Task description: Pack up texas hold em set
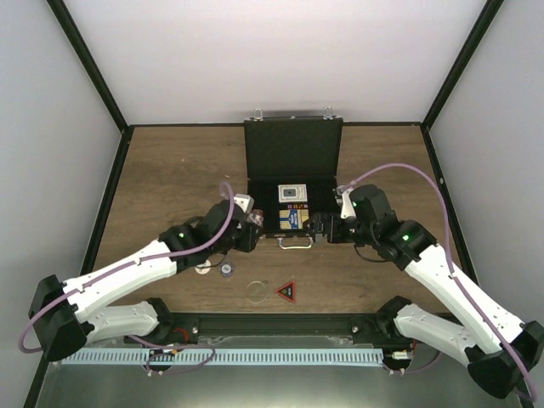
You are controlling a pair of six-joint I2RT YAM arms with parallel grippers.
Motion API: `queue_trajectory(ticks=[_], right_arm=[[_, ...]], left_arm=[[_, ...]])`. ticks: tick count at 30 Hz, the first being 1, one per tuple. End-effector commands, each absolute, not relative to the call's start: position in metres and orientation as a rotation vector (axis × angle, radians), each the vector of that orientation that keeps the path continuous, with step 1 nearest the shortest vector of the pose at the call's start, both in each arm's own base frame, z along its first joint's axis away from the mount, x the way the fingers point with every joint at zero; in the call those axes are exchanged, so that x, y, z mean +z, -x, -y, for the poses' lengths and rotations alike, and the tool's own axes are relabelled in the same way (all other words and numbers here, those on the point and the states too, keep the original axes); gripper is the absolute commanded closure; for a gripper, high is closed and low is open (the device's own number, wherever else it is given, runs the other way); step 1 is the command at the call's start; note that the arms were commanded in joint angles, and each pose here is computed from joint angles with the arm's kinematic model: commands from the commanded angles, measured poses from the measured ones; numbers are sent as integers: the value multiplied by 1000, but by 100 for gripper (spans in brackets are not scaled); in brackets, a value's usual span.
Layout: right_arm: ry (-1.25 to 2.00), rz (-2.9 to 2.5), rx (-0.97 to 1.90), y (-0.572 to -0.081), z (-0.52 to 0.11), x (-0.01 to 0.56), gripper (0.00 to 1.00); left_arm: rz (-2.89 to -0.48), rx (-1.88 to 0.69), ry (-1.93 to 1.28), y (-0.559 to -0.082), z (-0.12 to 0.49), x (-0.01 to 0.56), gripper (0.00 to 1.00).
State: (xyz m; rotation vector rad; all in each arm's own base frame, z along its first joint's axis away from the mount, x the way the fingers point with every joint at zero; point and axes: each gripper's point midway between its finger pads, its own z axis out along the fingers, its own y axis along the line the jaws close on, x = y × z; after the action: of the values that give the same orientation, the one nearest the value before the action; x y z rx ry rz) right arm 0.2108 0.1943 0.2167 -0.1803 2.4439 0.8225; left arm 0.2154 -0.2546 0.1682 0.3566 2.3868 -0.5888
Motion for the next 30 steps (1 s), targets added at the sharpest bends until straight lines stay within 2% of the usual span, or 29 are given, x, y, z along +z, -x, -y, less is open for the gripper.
queue_trajectory(ticks=[1,15,23,30], right_arm=[[111,-2384,740,-217,-176,225,0],[81,-2228,674,-223,-158,245,0],[25,-2361,599,-226,-155,206,0],[64,-2335,720,-224,-171,209,0]], left_arm=[[-2314,-659,-258,-245,255,204,80],[-2331,-555,-149,-327,237,201,81],[-2278,-569,-74,-376,247,214,80],[-2294,-502,-60,-406,252,202,81]])
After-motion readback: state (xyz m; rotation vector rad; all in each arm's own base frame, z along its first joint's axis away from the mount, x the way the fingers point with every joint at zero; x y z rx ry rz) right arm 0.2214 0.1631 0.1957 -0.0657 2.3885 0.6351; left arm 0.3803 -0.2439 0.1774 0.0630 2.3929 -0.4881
